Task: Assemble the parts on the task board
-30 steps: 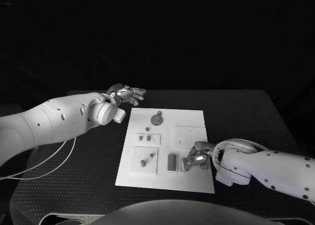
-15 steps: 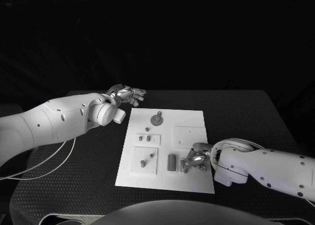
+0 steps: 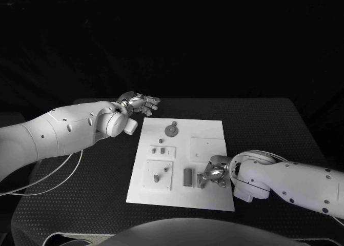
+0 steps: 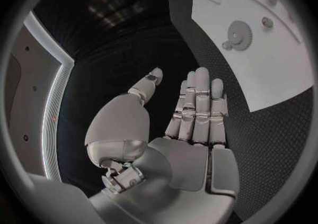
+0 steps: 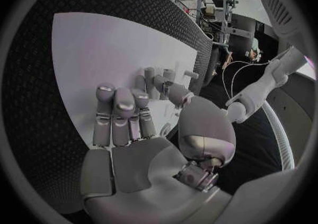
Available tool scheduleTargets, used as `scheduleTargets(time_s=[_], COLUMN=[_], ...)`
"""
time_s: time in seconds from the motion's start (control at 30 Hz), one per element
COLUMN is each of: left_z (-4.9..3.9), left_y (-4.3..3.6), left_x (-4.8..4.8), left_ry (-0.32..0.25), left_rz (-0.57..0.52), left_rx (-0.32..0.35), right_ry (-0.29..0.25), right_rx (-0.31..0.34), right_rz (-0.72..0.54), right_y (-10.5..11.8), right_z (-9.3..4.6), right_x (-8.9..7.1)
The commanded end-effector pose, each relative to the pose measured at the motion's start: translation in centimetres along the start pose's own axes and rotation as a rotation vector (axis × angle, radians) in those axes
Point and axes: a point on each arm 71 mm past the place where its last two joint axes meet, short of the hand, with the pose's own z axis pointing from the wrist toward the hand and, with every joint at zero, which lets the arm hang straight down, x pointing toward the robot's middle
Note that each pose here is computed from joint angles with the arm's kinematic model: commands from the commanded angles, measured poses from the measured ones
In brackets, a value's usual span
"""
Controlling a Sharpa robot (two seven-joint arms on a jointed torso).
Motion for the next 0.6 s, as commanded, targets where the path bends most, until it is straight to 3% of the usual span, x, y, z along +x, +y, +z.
scheduleTargets(time_s=[0.03,0.6], left_z=[0.00,-0.01], left_y=[-0.16,-0.13], left_x=[0.20,0.22], left_ry=[0.019,0.026], left_rz=[0.004,0.004], left_rx=[0.008,0.004], right_ry=[0.029,0.029], right_rx=[0.000,-0.034], right_rz=[-0.012,0.010], right_y=[-0.02,0.68], right_z=[0.04,0.19], right_x=[0.22,0.35])
